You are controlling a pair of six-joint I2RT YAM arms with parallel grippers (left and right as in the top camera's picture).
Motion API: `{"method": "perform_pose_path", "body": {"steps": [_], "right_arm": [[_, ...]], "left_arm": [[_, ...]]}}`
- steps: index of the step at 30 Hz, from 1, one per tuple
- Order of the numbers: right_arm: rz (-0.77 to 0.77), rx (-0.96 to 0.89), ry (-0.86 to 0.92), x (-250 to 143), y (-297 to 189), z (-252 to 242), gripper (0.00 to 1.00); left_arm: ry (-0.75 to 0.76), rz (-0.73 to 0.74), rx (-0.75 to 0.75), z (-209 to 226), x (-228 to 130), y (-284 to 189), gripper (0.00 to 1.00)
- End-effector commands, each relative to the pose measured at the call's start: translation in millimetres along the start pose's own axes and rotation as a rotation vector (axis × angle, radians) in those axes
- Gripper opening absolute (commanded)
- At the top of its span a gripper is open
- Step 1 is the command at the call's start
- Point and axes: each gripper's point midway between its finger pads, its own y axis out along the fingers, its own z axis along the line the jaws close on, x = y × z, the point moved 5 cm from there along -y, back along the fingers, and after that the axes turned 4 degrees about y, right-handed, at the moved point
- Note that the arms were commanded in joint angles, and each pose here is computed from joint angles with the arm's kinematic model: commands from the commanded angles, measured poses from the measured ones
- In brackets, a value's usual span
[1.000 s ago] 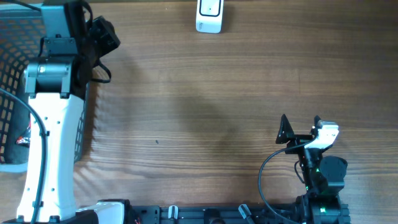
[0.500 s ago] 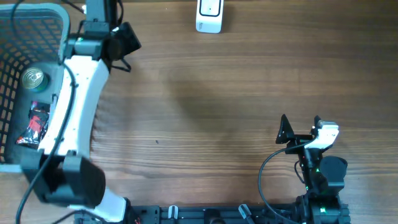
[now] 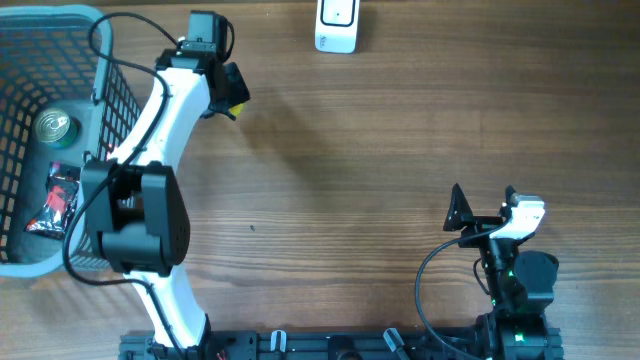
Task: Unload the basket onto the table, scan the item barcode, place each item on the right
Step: 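Lift the yellow can out and place it upright on the table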
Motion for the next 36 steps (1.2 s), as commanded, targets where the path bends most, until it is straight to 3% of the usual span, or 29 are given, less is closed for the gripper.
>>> {"method": "perform_pose_path", "body": {"steps": [1,7,19,27,33,36], "right_arm": [[0.007,0.01,0.007,-1.2,0.5,0.7,1.0],[0.004,0.011,0.007,-0.6,0.5,0.8,1.0],[0.003,0.011,0.007,-0.5,0.5,0.9,1.0],[0.004,0.011,0.007,-0.6,0.5,0.8,1.0],[0.004,0.011,0.007,-0.6,0.5,0.8,1.0],[0.004,0.011,0.007,-0.6,0.5,0.8,1.0]], "left_arm": [[0.013,0.031,-0.013,-13.4,-9.5,8.1,0.51],[0.1,0.083,-0.004,-38.9,-42.6,15.2,0.54],[0.161,0.067,0.044,-46.2,-69.9,33.5,0.61],[0.158,0.043,0.03,-49.1,-65.3,32.5,0.85],[0.154,-0.001,0.004,-51.9,-54.7,7.7,0.91],[0.144,-0.079,-0.035,-54.5,-41.1,-26.4,0.93]]}}
